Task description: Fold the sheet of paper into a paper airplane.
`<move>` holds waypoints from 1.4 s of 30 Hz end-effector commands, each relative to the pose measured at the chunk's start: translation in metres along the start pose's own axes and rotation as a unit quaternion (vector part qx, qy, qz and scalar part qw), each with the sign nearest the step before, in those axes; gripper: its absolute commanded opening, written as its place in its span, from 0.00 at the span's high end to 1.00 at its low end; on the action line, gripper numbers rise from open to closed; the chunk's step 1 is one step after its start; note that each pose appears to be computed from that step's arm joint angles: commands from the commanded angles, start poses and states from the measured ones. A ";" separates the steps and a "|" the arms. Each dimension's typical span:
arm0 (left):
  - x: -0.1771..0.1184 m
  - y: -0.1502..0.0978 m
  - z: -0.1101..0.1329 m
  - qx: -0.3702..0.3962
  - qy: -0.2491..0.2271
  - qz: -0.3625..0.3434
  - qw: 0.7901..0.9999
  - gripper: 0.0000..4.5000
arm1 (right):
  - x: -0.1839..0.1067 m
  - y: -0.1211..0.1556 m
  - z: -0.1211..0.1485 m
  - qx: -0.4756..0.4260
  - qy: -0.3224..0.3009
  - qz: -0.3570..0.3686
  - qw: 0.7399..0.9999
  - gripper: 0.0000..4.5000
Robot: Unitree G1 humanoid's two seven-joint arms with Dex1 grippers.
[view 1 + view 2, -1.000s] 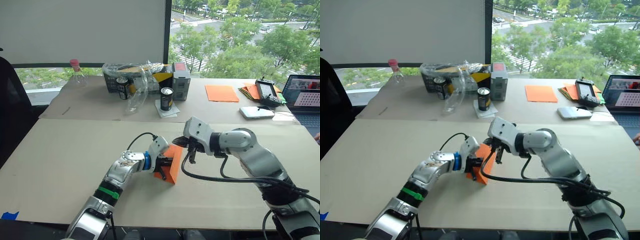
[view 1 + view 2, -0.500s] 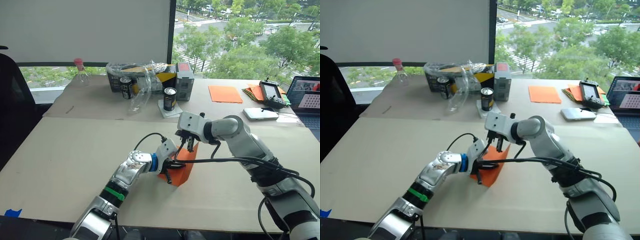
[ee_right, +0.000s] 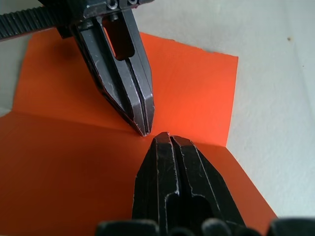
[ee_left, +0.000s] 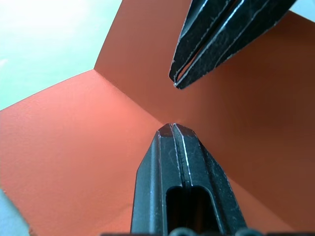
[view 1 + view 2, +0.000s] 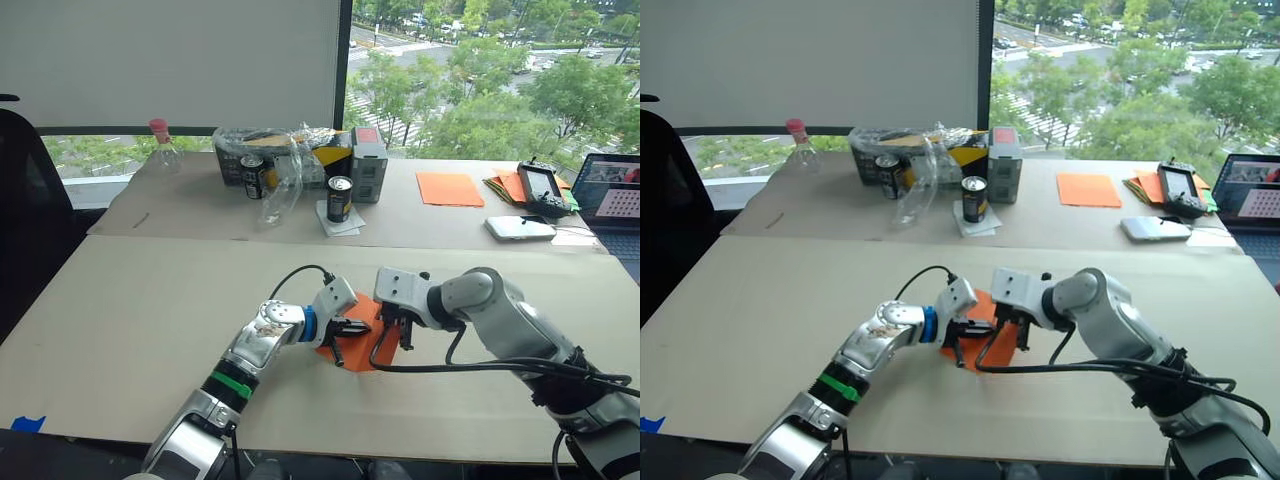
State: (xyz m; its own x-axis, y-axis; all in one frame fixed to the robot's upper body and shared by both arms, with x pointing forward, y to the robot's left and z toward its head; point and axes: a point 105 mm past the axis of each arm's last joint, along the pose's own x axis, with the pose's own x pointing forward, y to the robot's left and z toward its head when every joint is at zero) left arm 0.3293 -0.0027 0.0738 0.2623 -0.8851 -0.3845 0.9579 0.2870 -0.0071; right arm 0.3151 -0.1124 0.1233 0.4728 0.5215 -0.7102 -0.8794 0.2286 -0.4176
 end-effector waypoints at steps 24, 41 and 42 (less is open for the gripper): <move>-0.041 0.016 0.020 -0.048 -0.056 0.017 0.997 1.00 | -0.048 -0.007 -0.008 0.244 -0.139 -0.108 0.954 0.99; -0.049 0.004 0.038 -0.036 -0.080 -0.008 0.996 1.00 | -0.048 -0.004 -0.058 0.546 -0.179 -0.172 0.800 0.25; -0.050 0.004 0.036 -0.036 -0.077 -0.006 0.996 1.00 | -0.044 -0.002 -0.058 0.557 -0.182 -0.166 0.793 0.25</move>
State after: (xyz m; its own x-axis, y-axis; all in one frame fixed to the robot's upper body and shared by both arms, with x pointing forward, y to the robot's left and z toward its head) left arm 0.3267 0.0301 0.1179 0.2756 -0.9241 -0.2648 0.9461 0.3095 -0.0952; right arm 0.3001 -0.1822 0.1205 0.8100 0.4366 -0.3916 -0.3201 0.8886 0.3286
